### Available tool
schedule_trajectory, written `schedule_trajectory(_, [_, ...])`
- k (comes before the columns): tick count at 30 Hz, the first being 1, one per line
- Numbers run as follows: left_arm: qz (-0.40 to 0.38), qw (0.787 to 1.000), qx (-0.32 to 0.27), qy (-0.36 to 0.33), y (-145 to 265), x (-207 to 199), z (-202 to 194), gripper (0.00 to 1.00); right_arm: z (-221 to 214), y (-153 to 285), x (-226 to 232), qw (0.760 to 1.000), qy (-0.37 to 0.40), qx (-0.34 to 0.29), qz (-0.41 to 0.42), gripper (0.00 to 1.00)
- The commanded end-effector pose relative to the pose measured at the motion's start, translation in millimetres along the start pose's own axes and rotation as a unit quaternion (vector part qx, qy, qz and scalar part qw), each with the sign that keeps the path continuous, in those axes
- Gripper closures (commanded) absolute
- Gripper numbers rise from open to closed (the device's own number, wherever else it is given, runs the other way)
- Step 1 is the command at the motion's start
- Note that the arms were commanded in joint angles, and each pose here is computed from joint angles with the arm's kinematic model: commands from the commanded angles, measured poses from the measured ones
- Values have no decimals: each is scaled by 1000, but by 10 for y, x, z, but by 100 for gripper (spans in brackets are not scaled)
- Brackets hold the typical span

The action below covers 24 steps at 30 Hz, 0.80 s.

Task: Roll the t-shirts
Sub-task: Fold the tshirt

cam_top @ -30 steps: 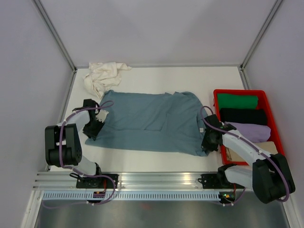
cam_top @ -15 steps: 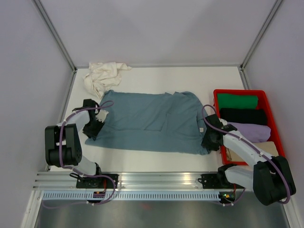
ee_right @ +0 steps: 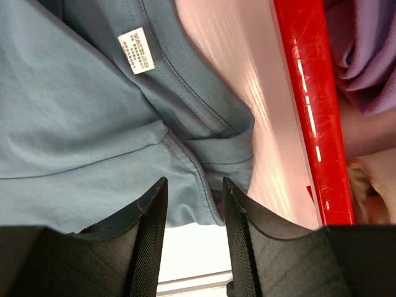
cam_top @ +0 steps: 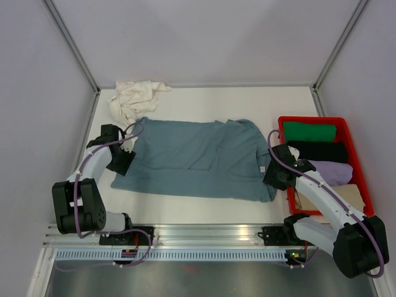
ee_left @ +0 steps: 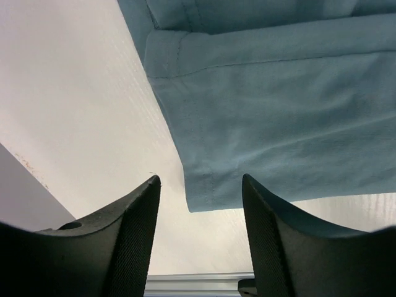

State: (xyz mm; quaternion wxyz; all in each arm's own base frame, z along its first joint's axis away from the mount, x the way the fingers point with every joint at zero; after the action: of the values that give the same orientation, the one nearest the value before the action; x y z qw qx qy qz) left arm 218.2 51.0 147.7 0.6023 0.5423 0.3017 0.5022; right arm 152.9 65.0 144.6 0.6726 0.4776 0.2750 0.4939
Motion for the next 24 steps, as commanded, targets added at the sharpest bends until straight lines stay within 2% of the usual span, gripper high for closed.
schedule_trajectory(1, [-15,1000,-10,23,50,0,34,38,-50,36,-6,1000,10,15,11,52])
schedule_trajectory(7, [-58,996,28,55,-293,-44,46,35,-264,-243,-8,998,1,58,33,51])
schedule_trajectory(10, [-56,996,45,58,-441,-52,31,35,-320,-346,-31,998,2,64,26,52])
schedule_trajectory(11, [-59,995,46,59,-471,-56,31,35,-322,-359,-31,998,0,62,26,54])
schedule_trajectory(13, [-79,994,47,59,-510,-96,20,39,-322,-368,-30,998,0,61,27,68])
schedule_trajectory(14, [-94,993,42,58,-516,-123,21,50,-324,-365,-33,998,0,61,26,74])
schedule_trajectory(15, [-102,993,40,54,-517,-140,7,61,-326,-364,-36,998,0,60,26,87])
schedule_trajectory(16, [-110,992,35,54,-510,-158,1,73,-320,-359,-33,998,0,57,26,92])
schedule_trajectory(17, [-121,991,24,52,-490,-177,6,91,-314,-356,-39,998,0,54,22,100])
schedule_trajectory(18, [-126,991,22,49,-485,-189,-3,97,-298,-345,-35,998,0,51,20,100])
schedule_trajectory(24, [-130,991,25,25,-366,-234,-139,98,-215,-180,-59,999,7,33,5,100])
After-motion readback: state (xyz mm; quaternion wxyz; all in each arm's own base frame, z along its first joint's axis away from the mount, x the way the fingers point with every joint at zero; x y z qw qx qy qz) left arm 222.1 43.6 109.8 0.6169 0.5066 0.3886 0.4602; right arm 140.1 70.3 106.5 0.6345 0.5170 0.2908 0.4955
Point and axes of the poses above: each gripper's point midway between its finger pads, its own y axis back along the fingers, its own x axis along the line the jaws close on, z = x × y, the point moved 10 cm from there along y, back along the fingers, and after that the axes turned 3 degrees about y, right-handed, at the moved point
